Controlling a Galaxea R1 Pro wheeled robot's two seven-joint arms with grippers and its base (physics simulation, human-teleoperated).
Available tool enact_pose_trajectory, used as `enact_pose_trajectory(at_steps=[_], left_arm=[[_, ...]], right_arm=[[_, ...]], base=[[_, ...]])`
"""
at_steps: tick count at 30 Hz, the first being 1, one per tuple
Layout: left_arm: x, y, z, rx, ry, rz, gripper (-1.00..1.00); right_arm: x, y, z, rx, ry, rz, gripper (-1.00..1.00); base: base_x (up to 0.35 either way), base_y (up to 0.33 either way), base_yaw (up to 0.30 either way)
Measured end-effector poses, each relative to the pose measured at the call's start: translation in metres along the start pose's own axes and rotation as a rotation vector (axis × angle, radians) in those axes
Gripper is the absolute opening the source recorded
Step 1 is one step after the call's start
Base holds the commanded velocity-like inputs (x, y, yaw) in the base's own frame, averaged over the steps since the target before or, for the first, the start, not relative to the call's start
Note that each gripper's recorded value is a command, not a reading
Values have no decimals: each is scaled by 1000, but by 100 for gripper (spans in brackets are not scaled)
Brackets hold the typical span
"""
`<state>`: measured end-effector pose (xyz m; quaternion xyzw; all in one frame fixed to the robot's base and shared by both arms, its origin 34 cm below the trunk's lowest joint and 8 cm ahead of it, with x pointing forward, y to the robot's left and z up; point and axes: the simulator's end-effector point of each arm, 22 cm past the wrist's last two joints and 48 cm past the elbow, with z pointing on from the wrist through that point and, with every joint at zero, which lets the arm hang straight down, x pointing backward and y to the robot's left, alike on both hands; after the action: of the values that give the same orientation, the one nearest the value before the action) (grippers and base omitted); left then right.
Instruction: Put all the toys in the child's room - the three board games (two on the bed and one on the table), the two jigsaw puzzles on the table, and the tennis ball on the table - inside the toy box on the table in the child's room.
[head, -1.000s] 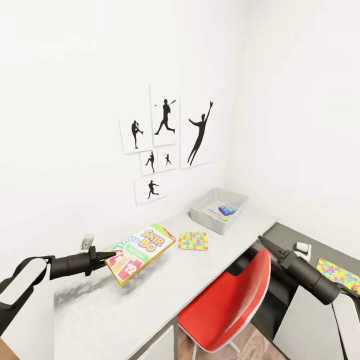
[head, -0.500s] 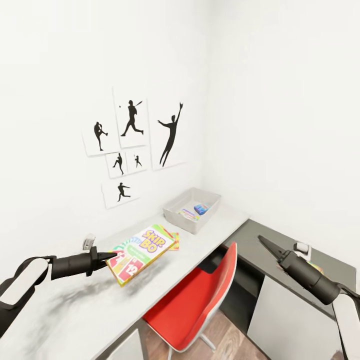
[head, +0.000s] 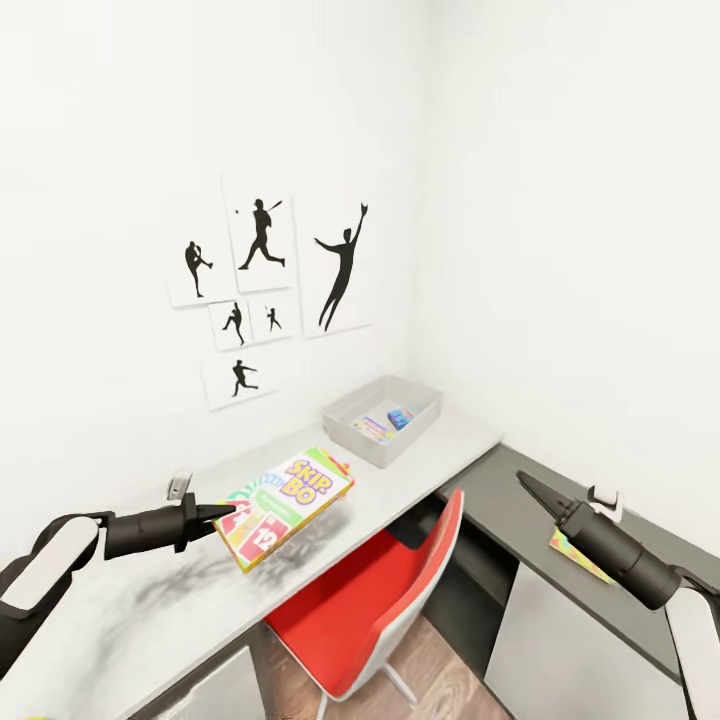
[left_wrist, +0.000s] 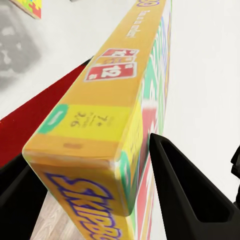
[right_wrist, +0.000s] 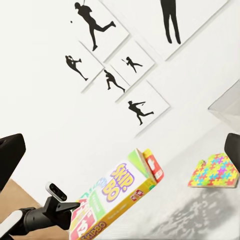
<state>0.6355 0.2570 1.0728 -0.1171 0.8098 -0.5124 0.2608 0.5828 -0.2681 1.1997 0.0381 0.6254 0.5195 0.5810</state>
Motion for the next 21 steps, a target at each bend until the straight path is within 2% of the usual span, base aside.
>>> enact_pose_trajectory(at_steps=[11, 21], left_arm=[[1, 3, 2, -5, 3, -4, -100], [1, 4, 2, -8, 1, -3, -100]], right_arm=[[1, -3, 0, 3, 1, 5, 100], [-1, -3, 1, 3, -13, -16, 100]], base=[[0, -308, 224], [58, -303, 28]])
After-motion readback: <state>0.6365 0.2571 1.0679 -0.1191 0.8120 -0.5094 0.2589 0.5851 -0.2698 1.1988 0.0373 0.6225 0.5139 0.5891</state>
